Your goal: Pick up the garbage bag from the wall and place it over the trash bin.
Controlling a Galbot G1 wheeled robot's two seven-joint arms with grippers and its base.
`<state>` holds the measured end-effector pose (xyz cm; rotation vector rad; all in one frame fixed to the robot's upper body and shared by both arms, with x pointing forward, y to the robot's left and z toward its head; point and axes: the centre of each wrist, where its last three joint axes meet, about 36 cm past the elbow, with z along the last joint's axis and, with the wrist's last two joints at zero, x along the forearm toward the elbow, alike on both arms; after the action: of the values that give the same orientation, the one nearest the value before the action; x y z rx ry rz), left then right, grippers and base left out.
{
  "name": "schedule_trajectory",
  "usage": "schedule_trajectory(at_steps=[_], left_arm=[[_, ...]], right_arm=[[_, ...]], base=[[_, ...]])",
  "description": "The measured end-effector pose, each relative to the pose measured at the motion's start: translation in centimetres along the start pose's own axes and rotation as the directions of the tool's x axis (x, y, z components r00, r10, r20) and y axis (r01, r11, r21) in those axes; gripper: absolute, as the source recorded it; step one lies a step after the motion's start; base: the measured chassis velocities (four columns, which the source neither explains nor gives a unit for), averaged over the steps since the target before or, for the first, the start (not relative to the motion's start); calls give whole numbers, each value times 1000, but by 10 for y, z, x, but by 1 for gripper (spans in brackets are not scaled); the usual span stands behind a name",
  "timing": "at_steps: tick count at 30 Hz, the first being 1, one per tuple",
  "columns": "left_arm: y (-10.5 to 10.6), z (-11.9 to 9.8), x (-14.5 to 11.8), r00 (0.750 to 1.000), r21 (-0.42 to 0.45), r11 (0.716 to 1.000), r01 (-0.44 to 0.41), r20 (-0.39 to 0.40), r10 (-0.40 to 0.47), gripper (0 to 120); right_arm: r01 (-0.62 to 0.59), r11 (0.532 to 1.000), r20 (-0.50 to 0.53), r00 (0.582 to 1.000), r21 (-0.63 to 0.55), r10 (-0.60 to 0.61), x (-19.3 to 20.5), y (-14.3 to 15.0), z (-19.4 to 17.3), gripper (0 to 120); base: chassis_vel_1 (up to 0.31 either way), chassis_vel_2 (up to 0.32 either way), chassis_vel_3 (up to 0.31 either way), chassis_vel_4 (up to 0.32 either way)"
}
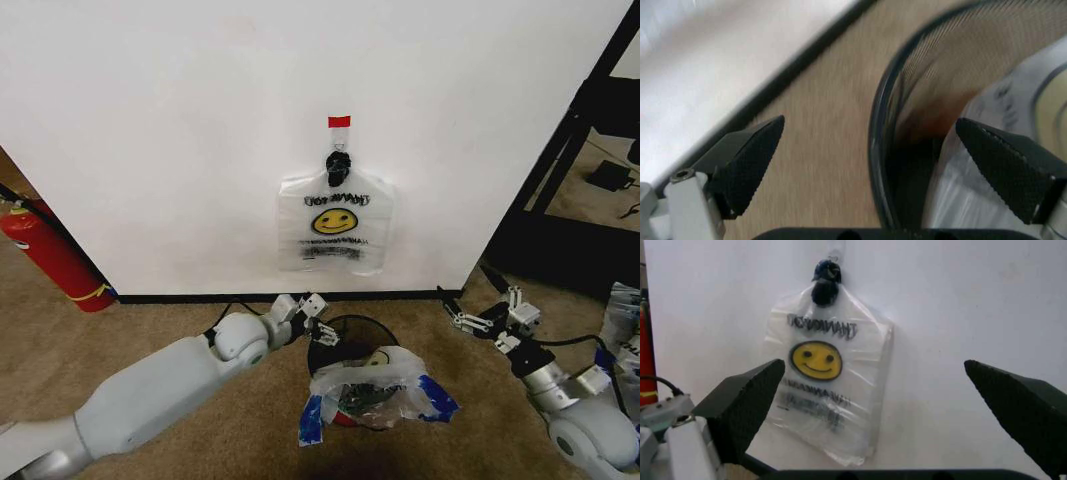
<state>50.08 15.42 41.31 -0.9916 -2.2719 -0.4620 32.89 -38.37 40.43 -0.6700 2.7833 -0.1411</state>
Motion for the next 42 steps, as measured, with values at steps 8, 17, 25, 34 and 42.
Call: schedule_trajectory(at_steps=[8,17,25,34,42], left_arm=[[-26,-29,-21,992,64,998,13,-124,-5,99],[-36,-31,-29,988,115,990,84,-136,-68,67],[-37,-25,-30,978,164,974,154,-168,-126,36],[-49,-24,-27,970,271,945,184,-208,-129,4],[-36,-22,2,958,417,873,254,-233,-167,0]], right_arm=[[28,999,3,1000,18,-28,4,7,-1,100],[35,999,-5,999,23,-34,19,14,1,100],[28,999,1,1000,34,-28,20,11,2,100],[36,998,3,999,42,-36,18,13,3,100],[33,998,0,999,45,-33,18,13,4,100]], base=[[0,0,0,0],[0,0,0,0],[0,0,0,0],[0,0,0,0],[0,0,0,0]])
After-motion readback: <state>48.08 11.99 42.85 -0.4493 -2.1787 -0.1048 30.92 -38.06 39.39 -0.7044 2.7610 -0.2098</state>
